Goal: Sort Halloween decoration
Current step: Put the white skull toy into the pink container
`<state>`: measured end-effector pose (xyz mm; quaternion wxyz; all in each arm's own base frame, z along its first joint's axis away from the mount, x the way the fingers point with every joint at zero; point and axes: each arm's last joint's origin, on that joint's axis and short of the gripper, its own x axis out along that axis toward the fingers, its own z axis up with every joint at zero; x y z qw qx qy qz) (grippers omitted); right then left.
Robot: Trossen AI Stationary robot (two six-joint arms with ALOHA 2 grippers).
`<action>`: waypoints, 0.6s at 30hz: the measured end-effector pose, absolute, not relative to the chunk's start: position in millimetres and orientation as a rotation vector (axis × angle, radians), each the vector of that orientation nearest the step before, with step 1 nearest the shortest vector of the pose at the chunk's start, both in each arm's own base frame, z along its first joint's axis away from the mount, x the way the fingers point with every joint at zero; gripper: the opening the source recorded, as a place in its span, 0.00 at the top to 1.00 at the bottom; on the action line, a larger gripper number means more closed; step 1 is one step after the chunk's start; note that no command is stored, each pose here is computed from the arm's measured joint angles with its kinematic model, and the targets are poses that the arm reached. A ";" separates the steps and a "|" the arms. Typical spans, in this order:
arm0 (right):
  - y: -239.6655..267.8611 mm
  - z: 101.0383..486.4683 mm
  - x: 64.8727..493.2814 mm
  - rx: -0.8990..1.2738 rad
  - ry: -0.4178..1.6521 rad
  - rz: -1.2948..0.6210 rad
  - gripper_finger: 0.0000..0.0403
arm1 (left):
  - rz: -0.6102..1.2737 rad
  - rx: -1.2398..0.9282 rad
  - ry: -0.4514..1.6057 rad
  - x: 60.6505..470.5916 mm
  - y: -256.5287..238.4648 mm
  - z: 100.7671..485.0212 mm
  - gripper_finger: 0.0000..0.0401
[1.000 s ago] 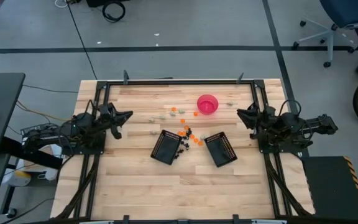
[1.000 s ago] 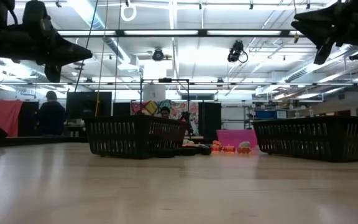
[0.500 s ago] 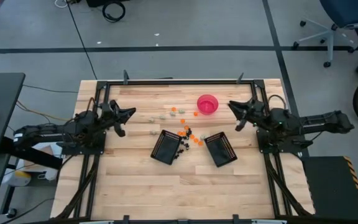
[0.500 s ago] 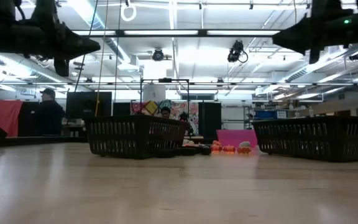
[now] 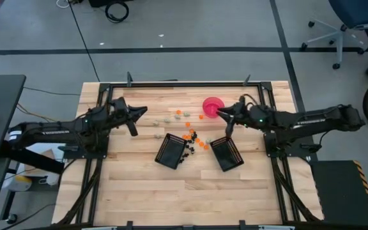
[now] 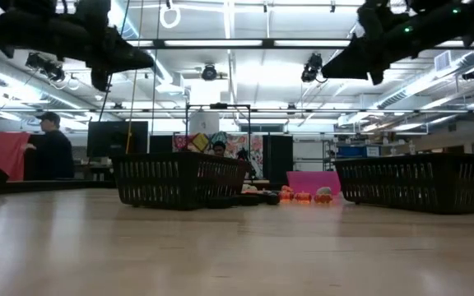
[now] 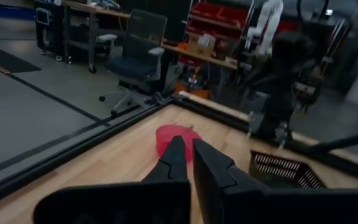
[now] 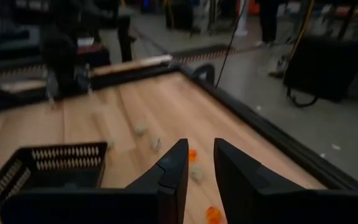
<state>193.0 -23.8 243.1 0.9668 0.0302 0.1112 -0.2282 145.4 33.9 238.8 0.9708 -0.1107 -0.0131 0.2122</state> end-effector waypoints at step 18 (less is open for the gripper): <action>-31.3 240.8 277.5 0.000 0.478 -0.417 0.80 | 0.482 -0.141 0.102 161.7 39.9 231.6 0.61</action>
